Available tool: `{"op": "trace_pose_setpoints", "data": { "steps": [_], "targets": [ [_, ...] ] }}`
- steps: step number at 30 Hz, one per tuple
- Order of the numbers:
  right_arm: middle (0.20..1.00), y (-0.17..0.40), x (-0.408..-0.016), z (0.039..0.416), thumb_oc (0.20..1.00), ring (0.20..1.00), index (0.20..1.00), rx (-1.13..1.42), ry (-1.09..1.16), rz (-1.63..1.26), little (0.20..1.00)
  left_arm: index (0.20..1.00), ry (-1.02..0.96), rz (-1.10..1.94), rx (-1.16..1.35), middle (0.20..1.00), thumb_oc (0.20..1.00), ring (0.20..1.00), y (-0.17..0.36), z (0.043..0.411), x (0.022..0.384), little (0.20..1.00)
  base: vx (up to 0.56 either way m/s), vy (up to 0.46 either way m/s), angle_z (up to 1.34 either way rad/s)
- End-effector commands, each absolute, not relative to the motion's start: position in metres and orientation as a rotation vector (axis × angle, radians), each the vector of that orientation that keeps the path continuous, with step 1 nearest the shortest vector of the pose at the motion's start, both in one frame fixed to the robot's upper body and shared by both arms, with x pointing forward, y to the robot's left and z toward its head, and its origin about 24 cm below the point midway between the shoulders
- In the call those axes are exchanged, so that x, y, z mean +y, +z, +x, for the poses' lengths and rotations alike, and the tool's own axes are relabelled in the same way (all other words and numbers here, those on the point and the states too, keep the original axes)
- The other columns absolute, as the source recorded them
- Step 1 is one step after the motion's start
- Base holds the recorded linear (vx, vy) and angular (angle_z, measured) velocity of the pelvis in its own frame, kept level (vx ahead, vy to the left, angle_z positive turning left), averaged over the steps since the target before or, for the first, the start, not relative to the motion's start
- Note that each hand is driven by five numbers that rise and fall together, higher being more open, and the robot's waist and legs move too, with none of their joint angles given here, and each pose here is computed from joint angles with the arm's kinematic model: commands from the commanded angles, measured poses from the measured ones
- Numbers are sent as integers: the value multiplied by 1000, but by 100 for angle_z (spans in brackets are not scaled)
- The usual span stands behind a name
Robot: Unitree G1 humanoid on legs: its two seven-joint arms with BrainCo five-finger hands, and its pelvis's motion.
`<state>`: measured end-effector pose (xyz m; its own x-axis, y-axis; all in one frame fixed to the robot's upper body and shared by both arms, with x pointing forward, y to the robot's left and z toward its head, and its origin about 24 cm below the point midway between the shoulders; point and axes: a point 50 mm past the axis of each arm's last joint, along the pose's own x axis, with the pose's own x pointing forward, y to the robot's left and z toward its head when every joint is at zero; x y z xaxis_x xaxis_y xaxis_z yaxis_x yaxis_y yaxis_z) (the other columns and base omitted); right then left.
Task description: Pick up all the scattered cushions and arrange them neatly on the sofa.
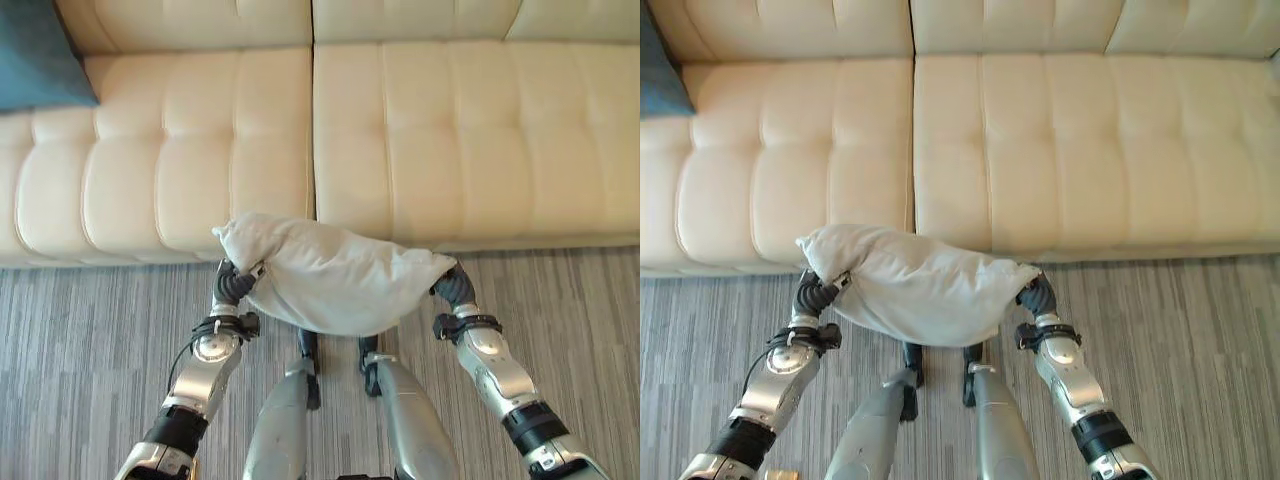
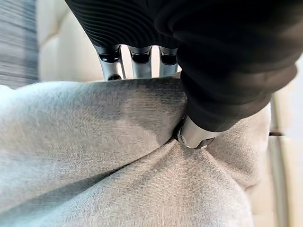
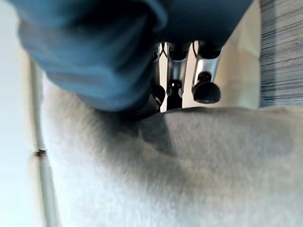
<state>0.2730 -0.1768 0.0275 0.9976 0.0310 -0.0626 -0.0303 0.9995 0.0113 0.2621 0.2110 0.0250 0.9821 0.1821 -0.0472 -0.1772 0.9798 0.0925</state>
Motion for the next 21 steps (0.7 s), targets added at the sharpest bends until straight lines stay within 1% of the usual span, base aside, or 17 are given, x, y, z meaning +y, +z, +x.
{"op": "trace_pose_setpoints", "data": {
  "steps": [1, 4, 8, 14, 18, 21],
  "targets": [
    [200, 48, -166, 271, 200, 200, 200, -63, 111, 21, 200, 200, 105, 52, -101, 200, 200, 200, 49, 263, 200, 200, 116, 31, -11],
    [200, 54, -168, 260, 200, 200, 200, -85, 149, -9, 200, 200, 74, 79, -68, 200, 200, 200, 43, 249, 203, 200, 215, 60, -10],
    [200, 47, -166, 252, 200, 200, 200, -45, 180, -5, 200, 200, 35, 122, -34, 200, 200, 200, 39, 239, 204, 200, 115, 59, -3],
    [200, 52, -160, 250, 200, 200, 200, -64, 193, 23, 200, 200, 39, 152, -30, 200, 200, 200, 39, 233, 206, 200, 78, 87, -12],
    [200, 63, -152, 252, 200, 200, 200, -112, 214, 73, 200, 200, 49, 141, -49, 200, 200, 200, 44, 231, 208, 200, 82, 189, -25],
    [200, 67, -153, 253, 200, 200, 200, -130, 208, 72, 200, 200, 53, 136, -55, 200, 200, 200, 46, 231, 209, 200, 124, 157, -32]
  ]
}}
